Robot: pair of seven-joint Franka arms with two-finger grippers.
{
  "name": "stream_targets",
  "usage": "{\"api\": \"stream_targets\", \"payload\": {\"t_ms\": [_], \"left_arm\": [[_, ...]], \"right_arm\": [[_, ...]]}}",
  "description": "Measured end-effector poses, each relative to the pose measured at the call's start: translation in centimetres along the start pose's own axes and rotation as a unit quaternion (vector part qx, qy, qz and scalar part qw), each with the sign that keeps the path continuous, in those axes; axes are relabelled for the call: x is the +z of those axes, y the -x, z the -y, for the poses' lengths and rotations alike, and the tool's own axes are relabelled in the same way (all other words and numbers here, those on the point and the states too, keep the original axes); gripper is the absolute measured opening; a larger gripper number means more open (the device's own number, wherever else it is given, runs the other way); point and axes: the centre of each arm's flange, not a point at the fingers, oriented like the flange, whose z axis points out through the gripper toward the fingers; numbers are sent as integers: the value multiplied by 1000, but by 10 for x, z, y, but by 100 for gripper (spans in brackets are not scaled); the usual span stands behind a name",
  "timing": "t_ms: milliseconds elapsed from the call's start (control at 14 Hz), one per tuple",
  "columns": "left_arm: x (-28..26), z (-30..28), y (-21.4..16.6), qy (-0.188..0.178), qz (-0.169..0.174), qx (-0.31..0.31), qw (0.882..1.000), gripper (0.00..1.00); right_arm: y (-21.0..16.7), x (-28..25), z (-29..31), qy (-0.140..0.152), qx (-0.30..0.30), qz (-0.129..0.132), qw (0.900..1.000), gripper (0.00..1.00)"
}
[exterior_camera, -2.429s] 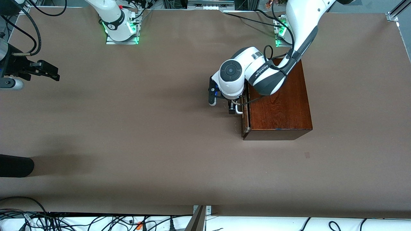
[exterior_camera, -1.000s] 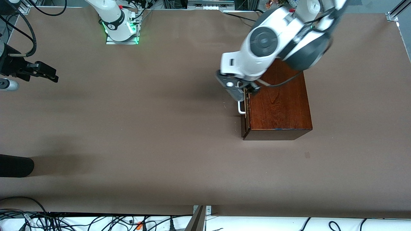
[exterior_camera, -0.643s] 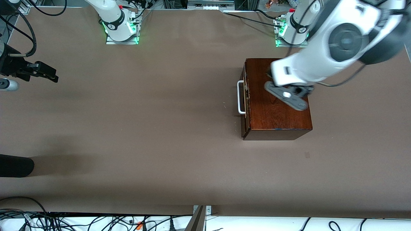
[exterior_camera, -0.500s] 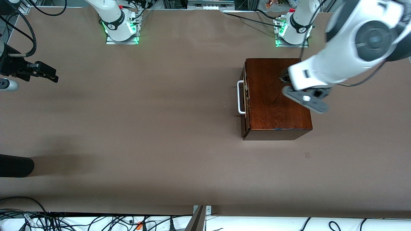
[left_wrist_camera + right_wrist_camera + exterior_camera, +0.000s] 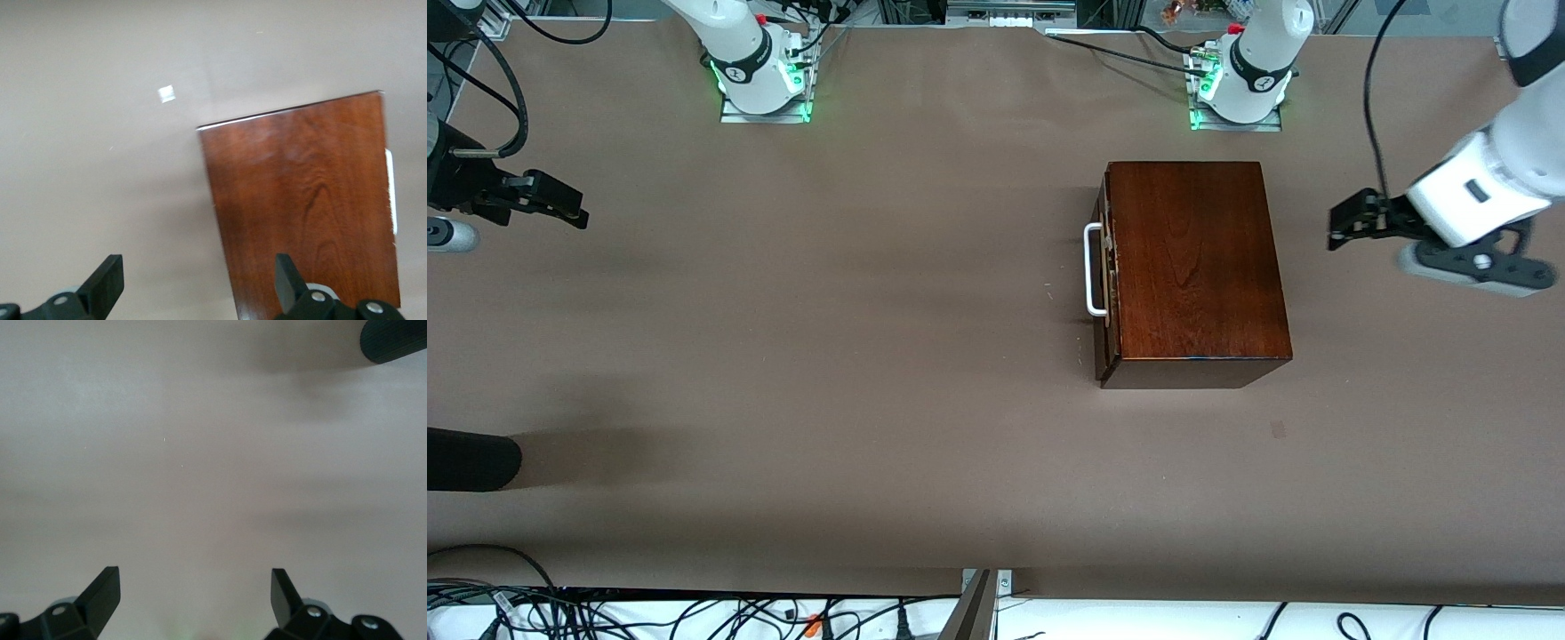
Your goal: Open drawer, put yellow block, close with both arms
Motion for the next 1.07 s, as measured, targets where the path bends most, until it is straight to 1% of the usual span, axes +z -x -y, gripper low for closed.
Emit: {"api": "stream_targets", "payload": {"t_ms": [143,286,500,857,1071], "left_arm": [[2,11,11,-2,-1,-45,999,100],[1,12,18,-3,-2,-59,998,100],[-3,13,23,-4,-9,-60,998,100],[-5,42,26,-5,-11,-67,998,100],[-5,42,26,-5,-11,-67,998,100]], "right_arm": [[0,0,0,0,0,0,1000,100],[0,0,0,0,0,0,1000,100],[0,0,0,0,0,-1,1000,100],[0,0,0,0,0,-1,1000,100],[0,0,0,0,0,-1,1000,100]]}}
